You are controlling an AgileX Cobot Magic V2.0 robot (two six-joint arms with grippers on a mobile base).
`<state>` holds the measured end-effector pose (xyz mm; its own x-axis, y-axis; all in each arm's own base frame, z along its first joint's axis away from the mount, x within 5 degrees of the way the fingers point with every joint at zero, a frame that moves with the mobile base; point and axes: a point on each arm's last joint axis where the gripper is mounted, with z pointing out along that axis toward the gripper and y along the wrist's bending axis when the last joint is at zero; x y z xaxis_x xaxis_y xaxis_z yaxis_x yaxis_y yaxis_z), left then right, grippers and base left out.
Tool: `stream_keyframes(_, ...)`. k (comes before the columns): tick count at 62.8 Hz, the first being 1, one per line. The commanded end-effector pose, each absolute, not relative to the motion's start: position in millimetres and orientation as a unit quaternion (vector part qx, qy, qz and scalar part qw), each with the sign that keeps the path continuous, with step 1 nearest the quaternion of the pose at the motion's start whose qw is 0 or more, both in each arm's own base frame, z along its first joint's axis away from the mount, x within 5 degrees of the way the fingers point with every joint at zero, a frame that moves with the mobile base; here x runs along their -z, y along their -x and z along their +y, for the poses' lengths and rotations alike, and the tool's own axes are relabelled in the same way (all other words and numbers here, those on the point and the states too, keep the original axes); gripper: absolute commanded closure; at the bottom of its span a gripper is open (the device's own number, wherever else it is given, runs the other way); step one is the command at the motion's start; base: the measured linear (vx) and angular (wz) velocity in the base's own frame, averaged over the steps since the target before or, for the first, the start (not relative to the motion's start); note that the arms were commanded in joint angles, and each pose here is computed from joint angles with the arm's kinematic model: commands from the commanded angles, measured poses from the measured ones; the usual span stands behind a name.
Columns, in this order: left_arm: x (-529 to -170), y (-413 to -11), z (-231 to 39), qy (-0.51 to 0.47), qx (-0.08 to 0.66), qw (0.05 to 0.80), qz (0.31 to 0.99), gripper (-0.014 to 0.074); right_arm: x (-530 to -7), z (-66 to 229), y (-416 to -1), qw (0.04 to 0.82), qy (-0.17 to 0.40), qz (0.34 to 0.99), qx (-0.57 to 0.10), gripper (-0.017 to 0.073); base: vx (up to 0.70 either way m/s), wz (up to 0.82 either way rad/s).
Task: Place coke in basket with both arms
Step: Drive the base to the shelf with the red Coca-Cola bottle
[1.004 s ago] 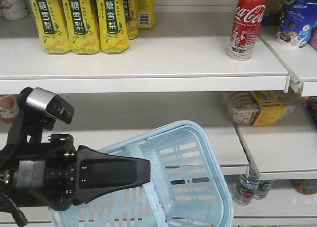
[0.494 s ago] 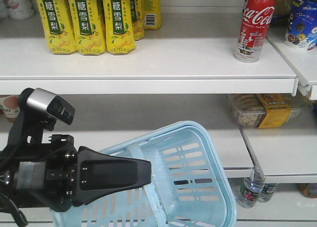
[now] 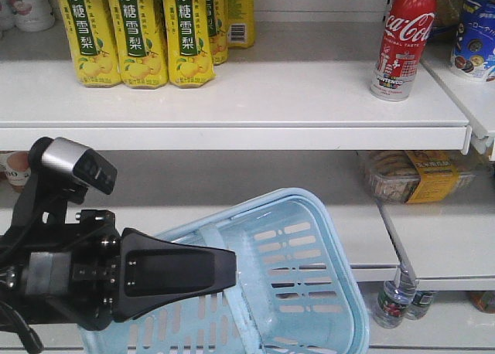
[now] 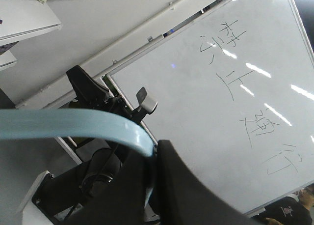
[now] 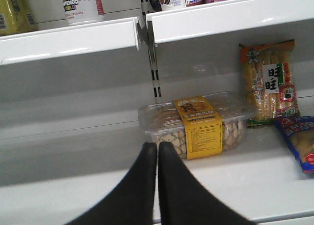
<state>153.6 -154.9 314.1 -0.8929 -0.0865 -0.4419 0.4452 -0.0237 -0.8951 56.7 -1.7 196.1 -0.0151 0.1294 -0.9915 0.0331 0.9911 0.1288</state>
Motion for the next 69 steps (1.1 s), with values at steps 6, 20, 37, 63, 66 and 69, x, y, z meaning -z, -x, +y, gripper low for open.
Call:
stream_keyframes(6,-339.7,-139.7,-152.8,-0.17,0.767,0.168,0.596,0.06,-200.7,-1.7,-56.0,0.726,-0.052,0.685,-0.033,0.0564,0.01,0.0)
stream_keyframes(20,-339.7,-139.7,-152.8,-0.17,0.767,0.168,0.596,0.06,-200.7,-1.7,-56.0,0.726,-0.052,0.685,-0.033,0.0564,0.01,0.02)
stream_keyframes(37,-339.7,-139.7,-152.8,-0.17,0.767,0.168,0.596,0.06,-200.7,-1.7,-56.0,0.726,-0.052,0.685,-0.033,0.0564,0.03,0.03)
stream_keyframes(63,-339.7,-139.7,-152.8,-0.17,0.767,0.168,0.596,0.06,-200.7,-1.7,-56.0,0.726,-0.052,0.685,-0.033,0.0564,0.02,-0.02)
stream_keyframes(66,-339.7,-139.7,-152.8,-0.17,0.767,0.168,0.596,0.06,-200.7,-1.7,-56.0,0.726,-0.052,0.685,-0.033,0.0564,0.02,0.0)
stream_keyframes(69,-339.7,-139.7,-152.8,-0.17,0.767,0.168,0.596,0.06,-200.7,-1.7,-56.0,0.726,-0.052,0.685,-0.033,0.0564,0.01,0.01)
